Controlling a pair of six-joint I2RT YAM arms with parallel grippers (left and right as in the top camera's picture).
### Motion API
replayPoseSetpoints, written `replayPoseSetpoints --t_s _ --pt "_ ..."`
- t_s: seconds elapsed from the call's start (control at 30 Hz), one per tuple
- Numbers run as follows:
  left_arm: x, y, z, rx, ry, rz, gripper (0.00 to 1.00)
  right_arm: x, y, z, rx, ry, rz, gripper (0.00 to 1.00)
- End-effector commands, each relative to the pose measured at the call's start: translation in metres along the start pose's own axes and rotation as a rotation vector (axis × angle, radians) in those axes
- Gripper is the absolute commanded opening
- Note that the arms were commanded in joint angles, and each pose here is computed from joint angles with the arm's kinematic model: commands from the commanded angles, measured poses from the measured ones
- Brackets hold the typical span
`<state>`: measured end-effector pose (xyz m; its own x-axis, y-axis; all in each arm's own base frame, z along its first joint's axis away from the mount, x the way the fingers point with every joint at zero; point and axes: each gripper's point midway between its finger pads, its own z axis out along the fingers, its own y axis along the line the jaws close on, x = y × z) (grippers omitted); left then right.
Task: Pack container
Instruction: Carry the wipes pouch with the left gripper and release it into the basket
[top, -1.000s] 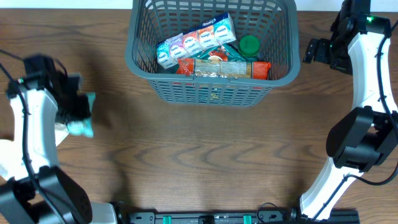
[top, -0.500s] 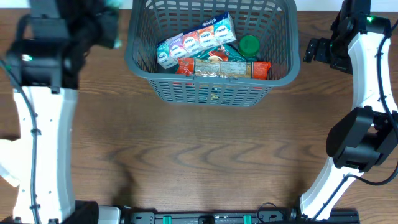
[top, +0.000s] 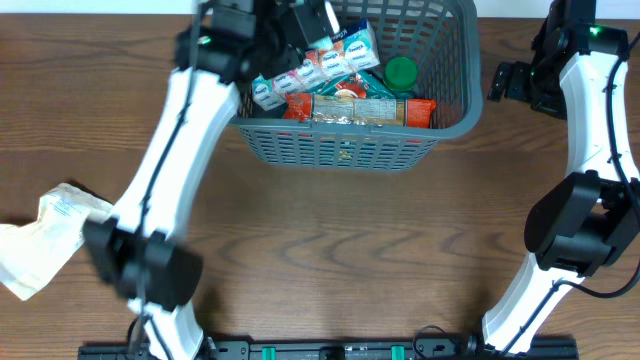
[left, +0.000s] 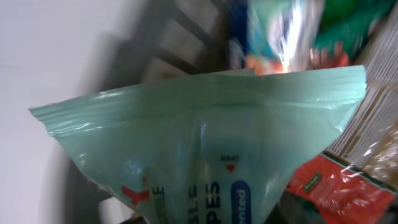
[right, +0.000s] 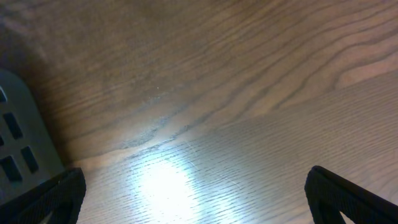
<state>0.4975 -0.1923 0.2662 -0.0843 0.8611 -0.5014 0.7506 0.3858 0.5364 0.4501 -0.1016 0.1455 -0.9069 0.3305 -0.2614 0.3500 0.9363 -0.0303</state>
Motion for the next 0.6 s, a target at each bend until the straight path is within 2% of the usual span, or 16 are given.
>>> replayPoseSetpoints --t_s 0.0,0.17,0.2,0.27,0.3,0.33,0.37,0.43,0.5,0.57 --pt "0.03 -0.022 0.056 0.092 0.081 0.029 0.06 0.001 -0.005 0.001 0.009 0.007 0.0 0.99" --pt "0.057 -0.05 0.099 0.18 0.146 0.014 0.07 0.005 -0.006 0.001 0.012 0.024 -0.002 0.99" --pt "0.06 -0.052 0.102 0.188 0.153 0.008 0.11 0.006 -0.006 0.001 0.013 0.028 -0.002 0.99" --pt "0.063 -0.053 0.105 0.188 0.167 -0.01 0.36 0.008 -0.006 0.001 0.014 0.035 -0.003 0.99" --pt "0.065 -0.052 0.105 0.185 0.17 -0.012 0.46 0.009 -0.006 0.001 0.014 0.037 -0.003 0.99" --pt "0.066 -0.051 0.104 0.179 0.176 -0.012 0.46 0.009 -0.006 0.001 0.014 0.038 -0.003 0.99" --pt "0.066 -0.048 0.102 0.168 0.182 -0.014 0.51 0.009 -0.006 0.001 0.014 0.038 -0.003 0.99" --pt "0.065 -0.041 0.094 0.139 0.193 -0.015 0.76 0.009 -0.007 0.001 0.015 0.038 -0.003 0.99" --pt "0.058 -0.027 0.078 0.086 0.192 -0.019 0.86 0.009 -0.007 0.001 0.015 0.038 -0.003 0.99" --pt "0.048 -0.011 0.055 0.029 0.171 -0.019 0.92 0.009 -0.006 0.001 0.014 0.037 -0.003 0.99"
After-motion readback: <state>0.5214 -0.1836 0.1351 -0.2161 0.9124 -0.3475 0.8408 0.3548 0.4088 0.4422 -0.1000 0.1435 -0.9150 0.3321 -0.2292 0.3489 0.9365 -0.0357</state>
